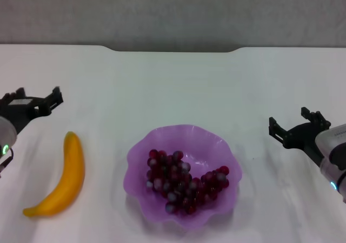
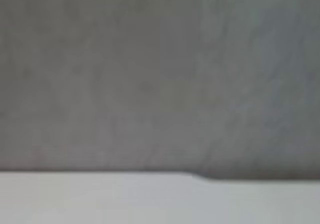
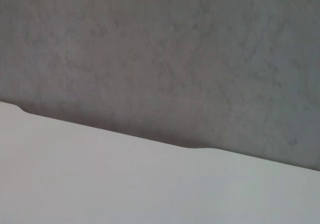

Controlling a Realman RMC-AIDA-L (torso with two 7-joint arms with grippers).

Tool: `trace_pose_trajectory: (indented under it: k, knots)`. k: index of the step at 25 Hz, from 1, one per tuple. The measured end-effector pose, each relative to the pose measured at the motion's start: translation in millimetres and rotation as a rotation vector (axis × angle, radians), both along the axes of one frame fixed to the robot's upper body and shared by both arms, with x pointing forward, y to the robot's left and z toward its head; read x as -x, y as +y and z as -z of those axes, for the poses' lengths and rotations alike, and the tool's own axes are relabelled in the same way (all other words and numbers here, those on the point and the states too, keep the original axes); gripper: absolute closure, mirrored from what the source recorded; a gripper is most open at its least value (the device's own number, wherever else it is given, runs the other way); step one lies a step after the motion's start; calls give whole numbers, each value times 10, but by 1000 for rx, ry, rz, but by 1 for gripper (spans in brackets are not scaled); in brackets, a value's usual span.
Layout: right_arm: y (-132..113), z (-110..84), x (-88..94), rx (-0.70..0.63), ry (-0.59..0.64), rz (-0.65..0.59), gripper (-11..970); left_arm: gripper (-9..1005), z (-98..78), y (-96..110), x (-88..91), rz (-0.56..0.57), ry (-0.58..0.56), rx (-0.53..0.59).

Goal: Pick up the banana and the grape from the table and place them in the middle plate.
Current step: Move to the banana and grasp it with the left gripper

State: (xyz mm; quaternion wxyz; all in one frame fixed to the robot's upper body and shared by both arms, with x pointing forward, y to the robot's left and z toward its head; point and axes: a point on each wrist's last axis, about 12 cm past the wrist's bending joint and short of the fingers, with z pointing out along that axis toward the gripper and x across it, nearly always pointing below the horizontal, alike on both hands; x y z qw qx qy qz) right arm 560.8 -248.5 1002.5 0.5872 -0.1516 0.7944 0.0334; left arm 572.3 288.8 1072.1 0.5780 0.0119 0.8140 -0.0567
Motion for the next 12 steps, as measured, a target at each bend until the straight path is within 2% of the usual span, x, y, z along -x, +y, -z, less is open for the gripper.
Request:
trace_pose_trajectory:
  k: [1, 2, 5, 9, 12]
  knots:
    - [-2, 1, 0, 1, 0, 0, 79, 110, -36, -27, 0, -12, 26, -24]
    - [-8, 3, 0, 2, 1, 2, 79, 112, -112, -142, 5, -26, 94, -87]
    - [-7, 6, 1, 6, 2, -2, 79, 120, -196, -306, 30, -29, 174, -157]
    - [3, 5, 2, 8, 2, -7, 79, 132, -307, -463, 52, -33, 302, -235]
    - [5, 6, 3, 9, 3, -10, 80, 141, -416, -590, 73, 2, 397, -248]
